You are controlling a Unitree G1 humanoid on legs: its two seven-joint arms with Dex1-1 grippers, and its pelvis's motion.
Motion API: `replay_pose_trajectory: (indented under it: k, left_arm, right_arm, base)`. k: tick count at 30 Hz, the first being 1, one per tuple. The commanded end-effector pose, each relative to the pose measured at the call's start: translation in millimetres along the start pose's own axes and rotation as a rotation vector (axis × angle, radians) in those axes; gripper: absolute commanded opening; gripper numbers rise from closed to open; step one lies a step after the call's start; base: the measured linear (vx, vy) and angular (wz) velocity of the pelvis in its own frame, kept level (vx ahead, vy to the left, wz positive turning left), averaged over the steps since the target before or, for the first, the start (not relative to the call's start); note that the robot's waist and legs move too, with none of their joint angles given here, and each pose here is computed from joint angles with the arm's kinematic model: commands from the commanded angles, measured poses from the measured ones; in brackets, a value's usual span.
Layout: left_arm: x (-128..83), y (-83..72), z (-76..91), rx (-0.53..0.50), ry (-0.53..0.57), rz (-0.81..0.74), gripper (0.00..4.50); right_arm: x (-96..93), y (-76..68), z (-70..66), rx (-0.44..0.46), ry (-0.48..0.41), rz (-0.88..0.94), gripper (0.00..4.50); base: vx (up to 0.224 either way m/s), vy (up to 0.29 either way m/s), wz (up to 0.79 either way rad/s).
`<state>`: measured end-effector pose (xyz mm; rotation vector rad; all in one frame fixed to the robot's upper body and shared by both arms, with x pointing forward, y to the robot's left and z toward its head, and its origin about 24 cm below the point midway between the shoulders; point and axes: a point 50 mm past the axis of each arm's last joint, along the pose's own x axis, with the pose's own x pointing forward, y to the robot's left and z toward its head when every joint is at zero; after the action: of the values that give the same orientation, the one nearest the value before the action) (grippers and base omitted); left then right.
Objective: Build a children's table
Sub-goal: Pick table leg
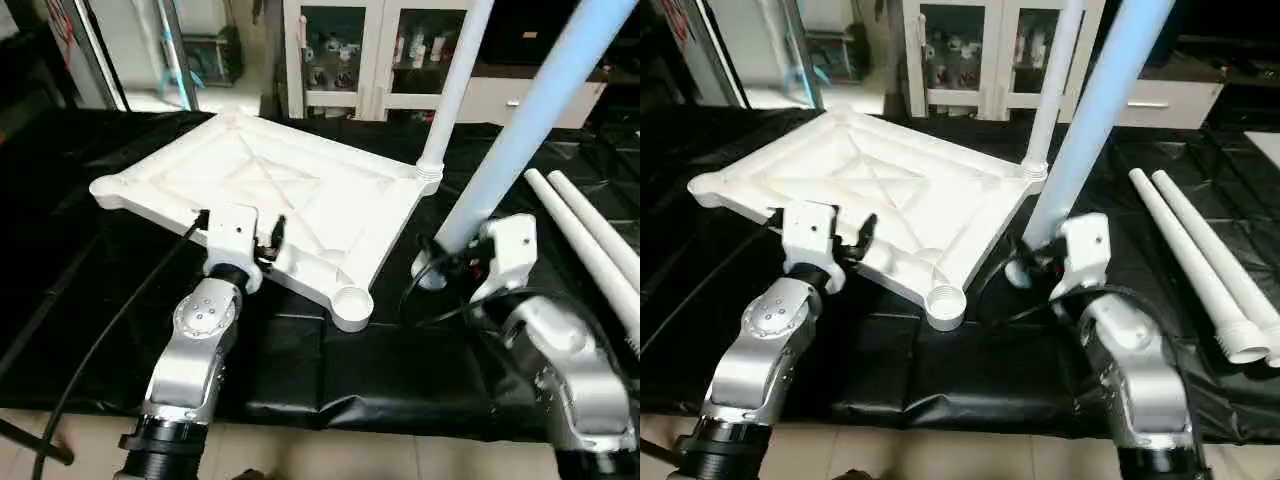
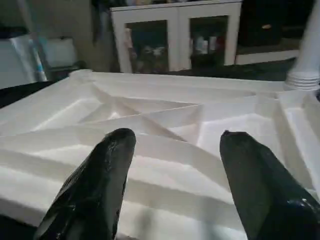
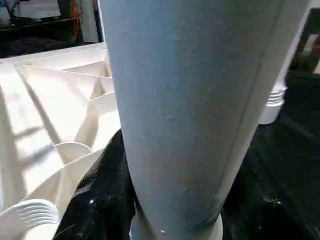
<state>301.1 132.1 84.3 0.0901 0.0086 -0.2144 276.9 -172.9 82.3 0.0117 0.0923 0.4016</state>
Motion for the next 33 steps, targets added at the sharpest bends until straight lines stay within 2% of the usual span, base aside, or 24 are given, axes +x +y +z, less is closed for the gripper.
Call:
replay_pose_trajectory:
  k: [1,2,4,6,7,8,10,11,12,13,15,19,24,25,30,33]
  left_arm:
    - [-4,-5.1,4.5,-0.038,-0.051,-0.174,3.29]
    - [-6,-10.7,5.4,-0.049,-0.065,-0.314,3.47]
    - [-5,-15.2,1.4,-0.001,-0.035,-0.557,3.47]
    - [1,-12.3,-7.9,0.126,0.05,-0.726,3.72]
    - [7,-8.1,-14.5,0.222,0.126,-0.834,3.84]
    - [10,-5.8,-16.8,0.265,0.168,-0.883,3.84]
    - [13,-3.3,-18.5,0.302,0.208,-0.924,3.9]
    - [15,-1.7,-19.1,0.322,0.23,-0.946,4.11]
    - [24,1.8,-18.0,0.395,0.274,-0.987,4.11]
    - [30,4.3,-16.7,0.443,0.298,-1.013,4.31]
    - [37,6.4,-15.2,0.494,0.321,-1.041,4.38]
    - [48,4.1,-12.1,0.562,0.341,-1.058,4.45]
    - [52,-1.0,-12.3,0.568,0.367,-1.114,4.45]
    - [52,-3.1,-14.0,0.572,0.39,-1.163,4.17]
    - [51,-4.6,-17.7,0.612,0.458,-1.235,3.79]
    - [54,-3.8,-17.4,0.703,0.472,-1.229,3.47]
  right_arm:
    - [-1.5,5.1,4.8,0.013,-0.019,0.055,1.89]
    - [-2.1,6.6,5.8,0.018,-0.018,0.085,1.89]
    - [-4.4,6.3,11.2,0.025,-0.02,0.168,1.89]
    - [-8.2,3.0,14.3,0.015,-0.004,0.243,1.89]
    - [-12.3,-0.2,14.2,-0.011,0.026,0.299,1.89]
    - [-14.6,-2.2,13.6,-0.035,0.048,0.324,1.89]
    - [-16.8,-4.0,12.9,-0.057,0.068,0.347,1.89]
    - [-18.1,-5.0,12.6,-0.068,0.08,0.359,1.89]
    - [-22.4,-8.3,11.9,-0.092,0.115,0.398,1.89]
    - [-25.2,-10.5,12.3,-0.107,0.133,0.421,1.89]
    - [-28.0,-12.7,14.1,-0.12,0.147,0.439,1.89]
    - [-31.1,-14.2,18.1,-0.123,0.148,0.454,1.89]
    - [-33.3,-11.0,18.4,-0.125,0.156,0.481,1.89]
    - [-34.3,-9.8,18.0,-0.129,0.164,0.495,1.89]
    - [-36.5,-9.8,17.4,-0.133,0.178,0.518,1.89]
    - [-35.3,-8.8,16.4,-0.133,0.188,0.539,1.89]
  base:
    - [0.0,0.0,0.0]
    - [0.0,0.0,0.0]
    - [0.0,0.0,0.0]
    - [0.0,0.0,0.0]
    - [0.0,0.0,0.0]
    - [0.0,0.0,0.0]
    - [0.0,0.0,0.0]
    - [0.0,0.0,0.0]
    - [0.0,0.0,0.0]
    - [0.0,0.0,0.0]
    - [0.0,0.0,0.0]
    - [0.0,0.0,0.0]
    - [0.0,0.0,0.0]
    - [0.0,0.0,0.0]
    - [0.0,0.0,0.0]
    - [0.0,0.0,0.0]
